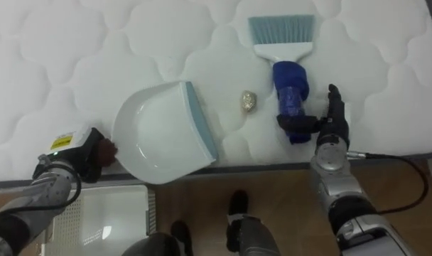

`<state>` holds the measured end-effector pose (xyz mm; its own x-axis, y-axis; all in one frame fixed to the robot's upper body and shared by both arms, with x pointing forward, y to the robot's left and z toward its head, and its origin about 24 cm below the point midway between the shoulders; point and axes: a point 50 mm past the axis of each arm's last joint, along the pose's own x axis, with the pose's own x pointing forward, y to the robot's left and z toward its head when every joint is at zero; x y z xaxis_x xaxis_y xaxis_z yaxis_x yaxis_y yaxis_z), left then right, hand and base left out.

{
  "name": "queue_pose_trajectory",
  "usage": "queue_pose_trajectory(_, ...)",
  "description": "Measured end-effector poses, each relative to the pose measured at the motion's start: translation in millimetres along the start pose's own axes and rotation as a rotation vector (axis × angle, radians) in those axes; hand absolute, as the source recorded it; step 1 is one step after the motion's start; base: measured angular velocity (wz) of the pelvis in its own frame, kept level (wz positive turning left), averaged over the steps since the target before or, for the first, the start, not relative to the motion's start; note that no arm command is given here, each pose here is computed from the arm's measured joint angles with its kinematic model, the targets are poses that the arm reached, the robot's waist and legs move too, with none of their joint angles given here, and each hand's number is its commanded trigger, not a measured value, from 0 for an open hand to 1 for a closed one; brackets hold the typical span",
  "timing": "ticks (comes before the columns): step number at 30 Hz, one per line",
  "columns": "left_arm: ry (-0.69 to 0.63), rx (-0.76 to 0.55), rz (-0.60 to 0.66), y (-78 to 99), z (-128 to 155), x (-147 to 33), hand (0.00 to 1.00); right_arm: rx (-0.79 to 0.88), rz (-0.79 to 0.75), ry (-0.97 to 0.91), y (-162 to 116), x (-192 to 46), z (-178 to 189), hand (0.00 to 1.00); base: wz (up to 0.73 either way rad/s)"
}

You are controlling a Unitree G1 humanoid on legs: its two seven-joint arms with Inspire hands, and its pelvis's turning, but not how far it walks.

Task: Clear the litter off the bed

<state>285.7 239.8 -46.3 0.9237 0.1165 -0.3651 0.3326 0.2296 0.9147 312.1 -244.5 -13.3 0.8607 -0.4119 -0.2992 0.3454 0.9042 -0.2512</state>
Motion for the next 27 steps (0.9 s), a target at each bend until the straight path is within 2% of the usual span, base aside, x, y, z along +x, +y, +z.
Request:
queue_pose_trajectory(16, -0.01, -0.001, 0.007, 3.2, 3.2, 2.0, 1.0, -0.001, 0.052, 0.015, -3.3, 4.2, 1.7, 0.0, 0.01)
queue_pose_trajectory(27, -0.03, 0.012, 0.028, 7.4, 8.1, 3.9, 1.0, -0.066, -0.022, -0.021, -0.3, 6.4, 12.8, 0.0, 0.0)
